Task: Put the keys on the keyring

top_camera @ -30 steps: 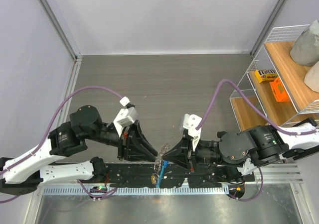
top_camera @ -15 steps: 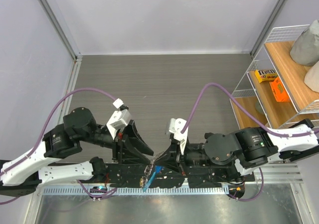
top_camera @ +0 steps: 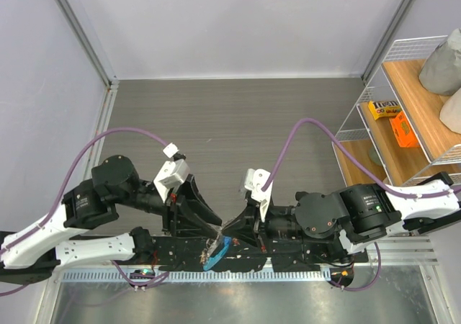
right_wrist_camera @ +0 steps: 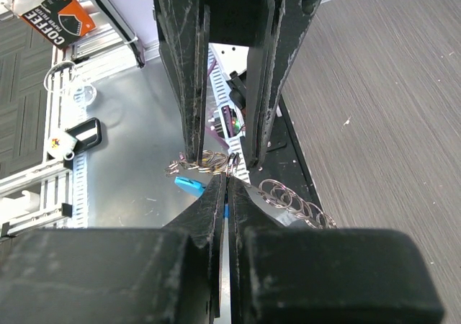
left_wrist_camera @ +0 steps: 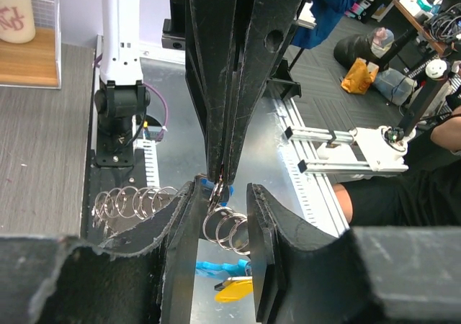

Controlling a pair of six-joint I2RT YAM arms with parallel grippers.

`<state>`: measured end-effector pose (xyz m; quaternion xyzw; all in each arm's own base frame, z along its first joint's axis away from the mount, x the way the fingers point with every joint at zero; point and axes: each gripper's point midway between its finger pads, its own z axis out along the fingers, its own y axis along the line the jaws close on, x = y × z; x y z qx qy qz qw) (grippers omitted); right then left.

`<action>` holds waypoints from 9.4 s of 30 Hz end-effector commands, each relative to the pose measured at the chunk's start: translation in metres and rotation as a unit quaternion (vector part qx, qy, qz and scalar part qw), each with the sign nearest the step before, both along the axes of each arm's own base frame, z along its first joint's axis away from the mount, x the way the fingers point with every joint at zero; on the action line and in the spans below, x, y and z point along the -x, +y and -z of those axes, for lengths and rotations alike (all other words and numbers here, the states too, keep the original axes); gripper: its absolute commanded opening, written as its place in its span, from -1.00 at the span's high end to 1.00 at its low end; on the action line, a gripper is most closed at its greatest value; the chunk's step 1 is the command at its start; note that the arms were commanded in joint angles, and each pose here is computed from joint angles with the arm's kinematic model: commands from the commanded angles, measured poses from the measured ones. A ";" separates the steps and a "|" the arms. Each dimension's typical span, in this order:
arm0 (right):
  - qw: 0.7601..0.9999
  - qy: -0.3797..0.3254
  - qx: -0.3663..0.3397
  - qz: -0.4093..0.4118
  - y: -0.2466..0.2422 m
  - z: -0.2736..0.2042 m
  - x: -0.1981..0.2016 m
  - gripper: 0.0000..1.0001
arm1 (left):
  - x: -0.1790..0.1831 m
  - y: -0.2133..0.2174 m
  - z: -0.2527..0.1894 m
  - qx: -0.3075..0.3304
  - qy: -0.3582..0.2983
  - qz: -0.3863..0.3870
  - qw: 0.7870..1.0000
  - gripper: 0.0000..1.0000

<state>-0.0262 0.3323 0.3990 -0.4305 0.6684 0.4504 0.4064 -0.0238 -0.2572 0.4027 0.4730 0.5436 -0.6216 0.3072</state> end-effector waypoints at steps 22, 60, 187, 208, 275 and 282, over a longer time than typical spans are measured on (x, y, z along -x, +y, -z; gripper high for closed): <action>0.996 0.006 -0.090 0.008 -0.004 -0.058 -0.006 0.88 | 0.003 0.000 0.005 -0.010 -0.005 0.015 1.000 0.50; 0.994 -0.002 -0.103 0.025 -0.020 -0.049 -0.017 0.29 | -0.011 -0.004 -0.013 0.033 -0.033 -0.026 0.999 1.00; 0.988 -0.056 -0.145 -0.022 0.007 -0.068 -0.004 0.35 | -0.004 0.027 -0.073 0.241 -0.051 -0.049 0.968 1.00; 0.985 -0.075 -0.149 -0.033 0.013 -0.075 -0.001 0.32 | 0.001 0.031 -0.077 0.254 -0.047 -0.037 0.965 1.00; 0.997 -0.011 0.036 -0.066 0.004 -0.010 0.015 0.89 | 0.000 0.008 0.014 0.008 0.015 -0.017 1.000 0.21; 0.998 -0.004 0.039 -0.043 0.007 -0.010 0.006 0.89 | 0.004 0.012 0.014 0.006 0.019 -0.009 1.000 0.27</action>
